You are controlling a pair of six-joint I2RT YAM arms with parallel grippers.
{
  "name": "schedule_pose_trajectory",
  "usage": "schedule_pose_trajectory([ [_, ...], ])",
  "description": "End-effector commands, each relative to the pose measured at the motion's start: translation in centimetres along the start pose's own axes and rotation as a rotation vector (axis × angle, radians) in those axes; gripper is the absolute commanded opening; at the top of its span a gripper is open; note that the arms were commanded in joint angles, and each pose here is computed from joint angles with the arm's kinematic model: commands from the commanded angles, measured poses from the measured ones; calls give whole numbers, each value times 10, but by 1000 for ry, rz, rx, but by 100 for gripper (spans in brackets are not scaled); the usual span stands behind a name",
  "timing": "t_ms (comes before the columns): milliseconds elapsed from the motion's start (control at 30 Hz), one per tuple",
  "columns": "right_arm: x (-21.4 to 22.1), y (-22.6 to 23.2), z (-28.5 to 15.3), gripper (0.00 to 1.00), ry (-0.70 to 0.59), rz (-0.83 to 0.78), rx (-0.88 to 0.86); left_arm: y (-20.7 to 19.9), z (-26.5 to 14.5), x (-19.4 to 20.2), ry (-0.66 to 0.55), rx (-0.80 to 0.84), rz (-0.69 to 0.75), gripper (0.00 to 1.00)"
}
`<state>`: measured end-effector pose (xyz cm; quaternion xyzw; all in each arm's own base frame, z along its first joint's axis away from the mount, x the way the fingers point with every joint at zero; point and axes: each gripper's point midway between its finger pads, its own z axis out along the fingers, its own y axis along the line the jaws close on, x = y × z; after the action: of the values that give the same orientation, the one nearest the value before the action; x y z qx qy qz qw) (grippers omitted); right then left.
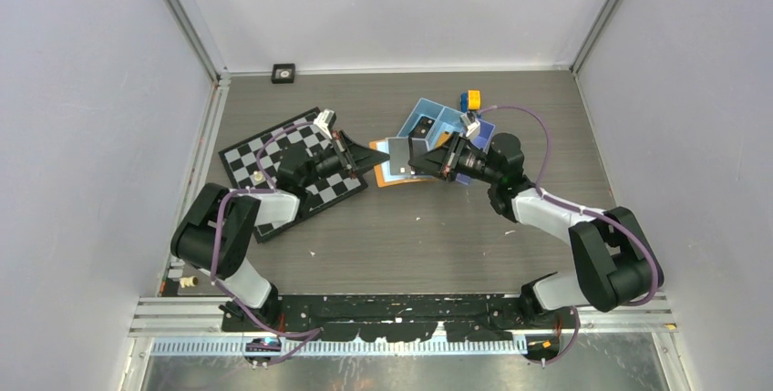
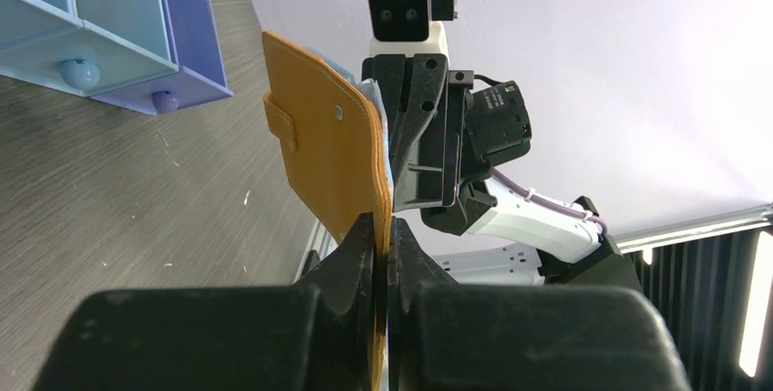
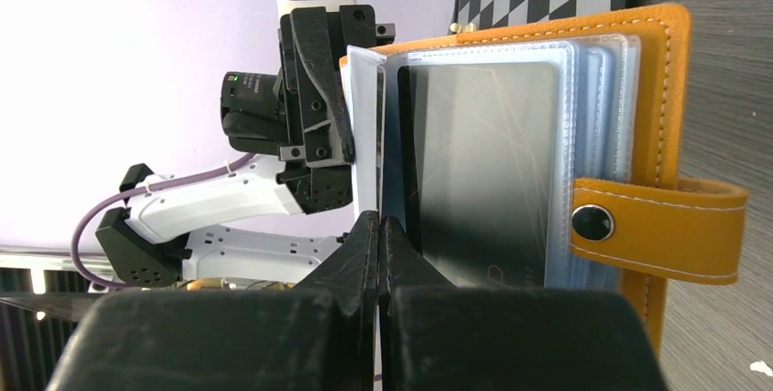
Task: Take the credit cards out of the card holder
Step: Remove the credit card from the card holder.
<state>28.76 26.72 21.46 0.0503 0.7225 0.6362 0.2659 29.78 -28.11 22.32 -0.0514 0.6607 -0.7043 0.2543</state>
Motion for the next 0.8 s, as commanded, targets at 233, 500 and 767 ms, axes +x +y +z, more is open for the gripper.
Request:
schedule_pose_trajectory([
  [233,-15,4,-3,0,-49,-18,-20,-18,-7,-6,-17,69,69,6],
  [500,-1,5,10,0,20,-24,-24,-12,-6,-5,-8,50,65,25],
  [767,-2,4,6,1,3,-57,12,-5,-7,-5,-18,15,61,0],
])
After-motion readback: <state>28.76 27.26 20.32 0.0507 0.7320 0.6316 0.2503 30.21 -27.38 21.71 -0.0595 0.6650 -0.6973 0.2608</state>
